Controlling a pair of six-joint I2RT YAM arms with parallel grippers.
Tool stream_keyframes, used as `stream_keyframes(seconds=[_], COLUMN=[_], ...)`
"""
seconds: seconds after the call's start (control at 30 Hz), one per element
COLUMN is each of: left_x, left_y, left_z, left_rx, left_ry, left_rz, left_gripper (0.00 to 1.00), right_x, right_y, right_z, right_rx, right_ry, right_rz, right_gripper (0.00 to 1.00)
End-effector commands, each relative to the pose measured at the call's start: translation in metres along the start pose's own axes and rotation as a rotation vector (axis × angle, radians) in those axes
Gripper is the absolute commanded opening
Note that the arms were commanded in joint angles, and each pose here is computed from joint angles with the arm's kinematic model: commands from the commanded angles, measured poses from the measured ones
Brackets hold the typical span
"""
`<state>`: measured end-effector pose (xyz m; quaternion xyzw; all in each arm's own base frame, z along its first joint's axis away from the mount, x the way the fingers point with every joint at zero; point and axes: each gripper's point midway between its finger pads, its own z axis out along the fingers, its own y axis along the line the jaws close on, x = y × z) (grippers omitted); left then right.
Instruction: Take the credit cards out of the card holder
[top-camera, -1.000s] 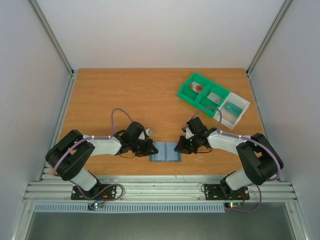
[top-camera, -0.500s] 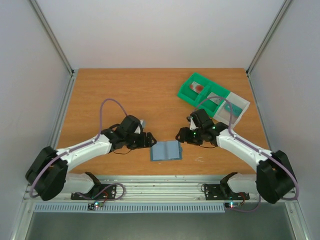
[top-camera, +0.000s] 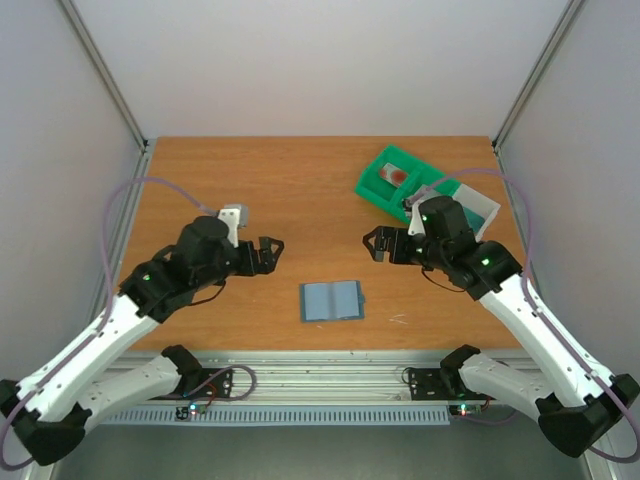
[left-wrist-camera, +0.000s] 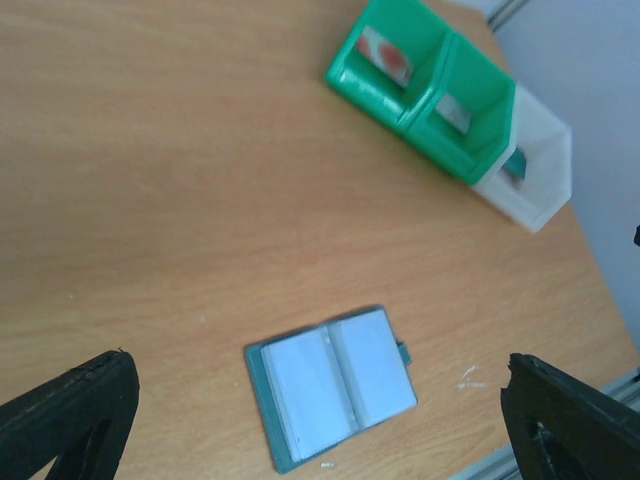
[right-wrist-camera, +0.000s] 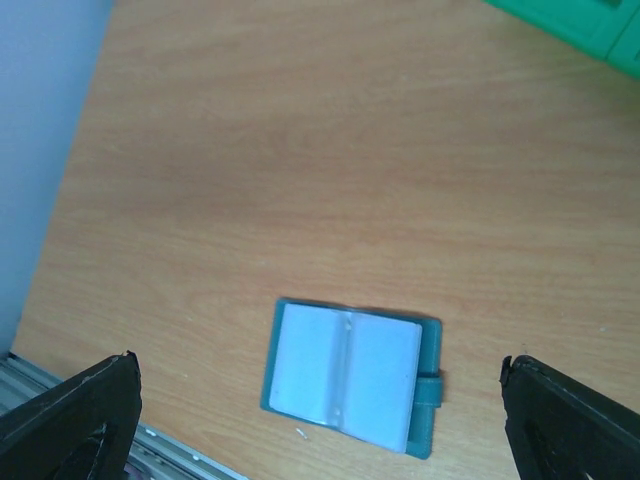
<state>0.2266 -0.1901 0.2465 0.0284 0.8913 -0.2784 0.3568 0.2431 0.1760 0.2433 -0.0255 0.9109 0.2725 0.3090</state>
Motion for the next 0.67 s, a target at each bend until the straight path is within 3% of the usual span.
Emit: stream_keyframes(seconds=[0.0, 0.3, 0.63], left_x=[-0.019, -0.023, -0.018], left_y=[0.005, -0.012, -0.002], left_z=[-0.031, -0.052, -0.051], left_rx=[-0.049, 0.080, 0.068], left_ry=[-0.086, -0.145, -0.177], left_rz=[0.050, 0.026, 0.018], left_gripper=[1.00, 0.99, 0.99], right_x=[-0.004, -0.002, 0.006], right_y=[0.005, 0.006, 0.008], right_z=[-0.025, -0.031, -0.030], right_rx=[0.011, -0.018, -0.052], right_ry=[-0.013, -0.056, -0.044], right_rz=[-0.041, -0.031, -0.010], right_gripper=[0.99, 0.98, 0.98])
